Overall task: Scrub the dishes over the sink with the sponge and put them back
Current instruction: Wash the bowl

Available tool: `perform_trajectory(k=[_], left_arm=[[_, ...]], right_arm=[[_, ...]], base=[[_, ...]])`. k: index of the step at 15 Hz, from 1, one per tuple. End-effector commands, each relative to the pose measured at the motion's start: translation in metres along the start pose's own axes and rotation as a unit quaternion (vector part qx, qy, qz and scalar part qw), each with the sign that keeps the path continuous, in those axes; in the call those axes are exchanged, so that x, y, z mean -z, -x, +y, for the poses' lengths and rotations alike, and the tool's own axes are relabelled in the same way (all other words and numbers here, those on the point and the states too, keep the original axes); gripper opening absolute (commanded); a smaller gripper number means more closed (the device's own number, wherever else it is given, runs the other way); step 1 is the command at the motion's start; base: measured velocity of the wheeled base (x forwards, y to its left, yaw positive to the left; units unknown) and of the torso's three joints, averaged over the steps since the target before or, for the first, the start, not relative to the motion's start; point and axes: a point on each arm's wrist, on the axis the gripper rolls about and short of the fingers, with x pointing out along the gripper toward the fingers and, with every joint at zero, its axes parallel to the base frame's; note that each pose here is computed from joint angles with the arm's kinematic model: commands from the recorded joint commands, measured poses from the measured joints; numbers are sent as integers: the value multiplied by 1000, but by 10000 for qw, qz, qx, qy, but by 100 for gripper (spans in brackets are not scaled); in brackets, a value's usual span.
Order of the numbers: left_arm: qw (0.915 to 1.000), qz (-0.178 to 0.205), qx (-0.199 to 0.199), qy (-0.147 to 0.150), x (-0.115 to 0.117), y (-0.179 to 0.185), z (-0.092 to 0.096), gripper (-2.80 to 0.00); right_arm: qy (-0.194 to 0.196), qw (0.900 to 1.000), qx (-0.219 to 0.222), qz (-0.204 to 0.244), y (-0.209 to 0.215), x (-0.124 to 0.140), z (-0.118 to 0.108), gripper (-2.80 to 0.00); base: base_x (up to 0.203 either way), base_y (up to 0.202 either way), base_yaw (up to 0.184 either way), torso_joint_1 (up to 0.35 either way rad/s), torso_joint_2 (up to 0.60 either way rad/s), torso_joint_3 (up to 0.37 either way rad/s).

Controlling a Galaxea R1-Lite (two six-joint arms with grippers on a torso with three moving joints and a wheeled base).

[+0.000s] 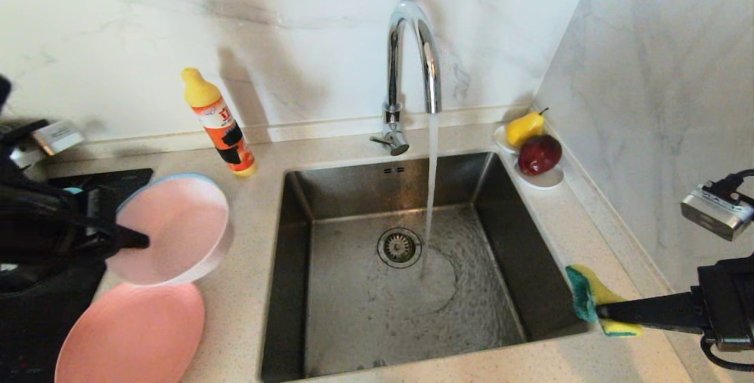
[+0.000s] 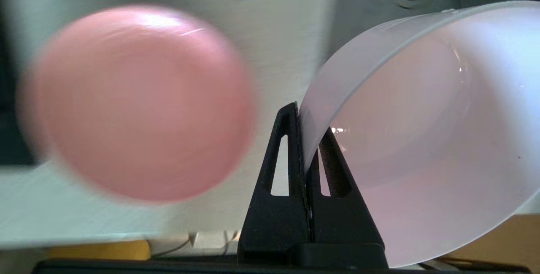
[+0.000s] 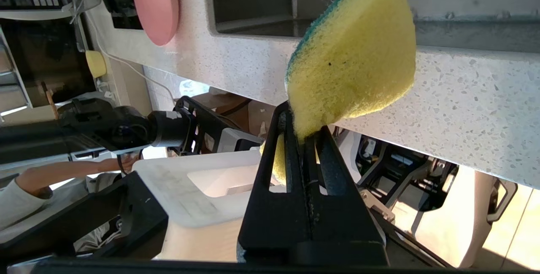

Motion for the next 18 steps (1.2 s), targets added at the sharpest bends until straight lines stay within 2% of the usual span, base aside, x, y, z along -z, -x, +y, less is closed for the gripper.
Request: perform_trajectory(k=[1,4,6,11,15,18], left_arm=[[9989,368,148,-254,-5,-34,-36,-280],[9959,642,355,-522,-1,-73,-91,-280],[9950,760,279,-591,2,-101,-119,-280],[9966,663,290,-396,7,-167,-189,-280],[9973,439,552,-212,22,-200,-225,-280],[9976,279,634,-69,32,-224,-236,-280]], right_arm=[[62,9999,-60,-86,5,1,4,-280],[124,9997,-101,-171,11,3,7,-280],[167,9995,-131,-231,15,5,10,-280],[287,9987,-190,-374,23,9,15,-280],[315,9984,-211,-417,26,10,17,-280],[335,9982,-223,-442,28,11,18,-280]], base=[[0,0,0,0,0,0],[0,0,0,0,0,0],[0,0,0,0,0,0],[0,0,0,0,0,0],[0,0,0,0,0,0],[0,0,0,0,0,0]])
